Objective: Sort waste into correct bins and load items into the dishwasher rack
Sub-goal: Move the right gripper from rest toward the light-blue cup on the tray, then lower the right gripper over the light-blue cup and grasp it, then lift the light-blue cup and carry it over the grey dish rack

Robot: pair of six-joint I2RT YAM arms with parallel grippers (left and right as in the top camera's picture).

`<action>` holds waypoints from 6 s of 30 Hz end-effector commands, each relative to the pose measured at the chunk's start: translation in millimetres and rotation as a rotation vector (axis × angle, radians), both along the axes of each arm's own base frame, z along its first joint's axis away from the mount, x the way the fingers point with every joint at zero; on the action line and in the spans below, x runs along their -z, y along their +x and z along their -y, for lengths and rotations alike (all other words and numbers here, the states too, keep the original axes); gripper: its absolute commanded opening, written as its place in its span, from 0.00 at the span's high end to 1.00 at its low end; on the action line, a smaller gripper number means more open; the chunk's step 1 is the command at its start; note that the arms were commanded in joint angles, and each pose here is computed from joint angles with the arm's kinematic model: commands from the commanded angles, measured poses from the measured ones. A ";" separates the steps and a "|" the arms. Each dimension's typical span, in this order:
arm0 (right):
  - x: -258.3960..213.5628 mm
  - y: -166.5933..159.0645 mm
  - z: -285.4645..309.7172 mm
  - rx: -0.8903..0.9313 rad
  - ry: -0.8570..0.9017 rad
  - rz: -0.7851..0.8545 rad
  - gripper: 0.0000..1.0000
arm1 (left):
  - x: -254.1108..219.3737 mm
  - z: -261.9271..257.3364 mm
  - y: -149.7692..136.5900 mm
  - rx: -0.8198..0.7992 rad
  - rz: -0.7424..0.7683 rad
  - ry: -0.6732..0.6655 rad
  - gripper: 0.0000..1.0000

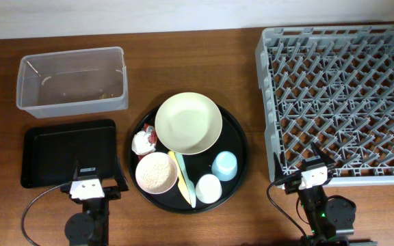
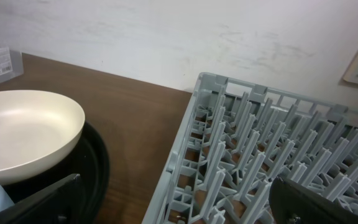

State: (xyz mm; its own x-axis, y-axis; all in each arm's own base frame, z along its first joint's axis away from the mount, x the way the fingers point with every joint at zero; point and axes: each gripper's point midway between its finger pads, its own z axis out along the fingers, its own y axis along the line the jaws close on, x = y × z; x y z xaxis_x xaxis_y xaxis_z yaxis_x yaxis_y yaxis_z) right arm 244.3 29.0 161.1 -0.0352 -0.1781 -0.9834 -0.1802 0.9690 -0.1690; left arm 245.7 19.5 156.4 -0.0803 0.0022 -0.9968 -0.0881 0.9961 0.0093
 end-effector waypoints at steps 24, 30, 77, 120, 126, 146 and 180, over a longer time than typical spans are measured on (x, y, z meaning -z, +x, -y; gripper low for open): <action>2.8 0.1 -0.3 0.001 0.006 -0.003 0.02 | 1.6 2.4 -0.1 0.014 -0.007 0.007 0.01; 2.8 0.1 -0.3 0.001 0.005 -0.003 0.02 | 1.6 2.4 -0.1 0.014 -0.007 0.007 0.01; -65.4 42.6 -102.0 -0.324 0.521 -1.020 0.02 | 1.6 2.4 -0.1 0.014 -0.007 0.007 0.01; 92.4 11.2 -165.7 0.041 0.038 -1.443 0.15 | 1.6 2.4 -0.1 0.014 -0.007 0.007 0.01; 93.3 5.8 -165.8 0.036 0.040 -1.468 0.13 | 1.6 2.4 -0.1 0.014 -0.007 0.007 0.01; 95.9 12.4 -158.3 0.086 0.016 -1.443 0.31 | 1.6 2.4 -0.1 0.014 -0.007 0.007 0.01; -76.5 76.2 -13.4 0.585 -0.005 -0.997 0.34 | 1.6 2.4 -0.1 0.014 -0.007 0.007 0.01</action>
State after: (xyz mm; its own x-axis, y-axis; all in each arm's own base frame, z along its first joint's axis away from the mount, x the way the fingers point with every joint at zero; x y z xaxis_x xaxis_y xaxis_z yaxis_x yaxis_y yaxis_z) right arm 307.2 98.0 219.9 -0.9159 0.0069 -0.4013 0.0686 0.9878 -0.1396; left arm 245.6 19.5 156.3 -0.0818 0.0021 -0.9966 -0.0881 0.9961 0.0093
